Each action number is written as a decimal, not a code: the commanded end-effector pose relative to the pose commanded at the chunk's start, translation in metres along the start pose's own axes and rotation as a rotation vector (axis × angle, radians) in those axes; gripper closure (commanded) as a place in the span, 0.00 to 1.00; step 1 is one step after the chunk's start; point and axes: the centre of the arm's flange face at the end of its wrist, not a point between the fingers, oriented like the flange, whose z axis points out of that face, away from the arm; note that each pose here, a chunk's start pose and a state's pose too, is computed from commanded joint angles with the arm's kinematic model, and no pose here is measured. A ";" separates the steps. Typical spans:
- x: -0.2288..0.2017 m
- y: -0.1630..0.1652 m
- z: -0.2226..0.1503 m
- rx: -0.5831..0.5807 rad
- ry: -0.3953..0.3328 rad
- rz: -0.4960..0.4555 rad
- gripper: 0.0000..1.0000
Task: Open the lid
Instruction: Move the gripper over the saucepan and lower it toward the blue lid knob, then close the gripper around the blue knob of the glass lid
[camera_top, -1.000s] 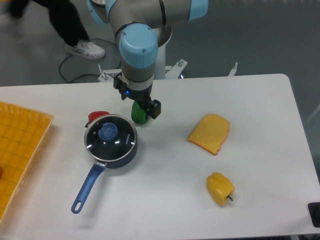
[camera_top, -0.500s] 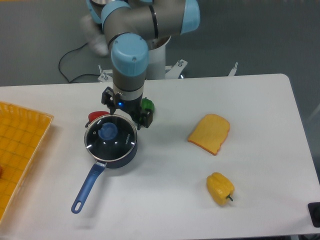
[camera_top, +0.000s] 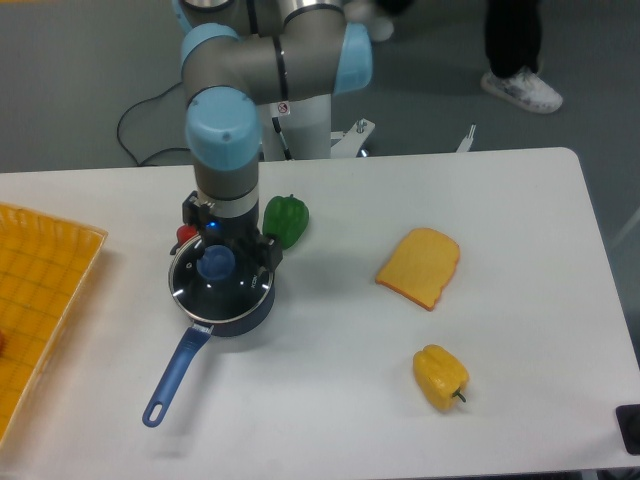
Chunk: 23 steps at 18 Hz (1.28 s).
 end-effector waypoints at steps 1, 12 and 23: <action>0.000 0.000 0.002 0.005 -0.004 -0.003 0.00; 0.014 0.005 0.014 -0.018 0.012 -0.002 0.00; 0.022 0.000 0.024 -0.035 0.019 -0.003 0.00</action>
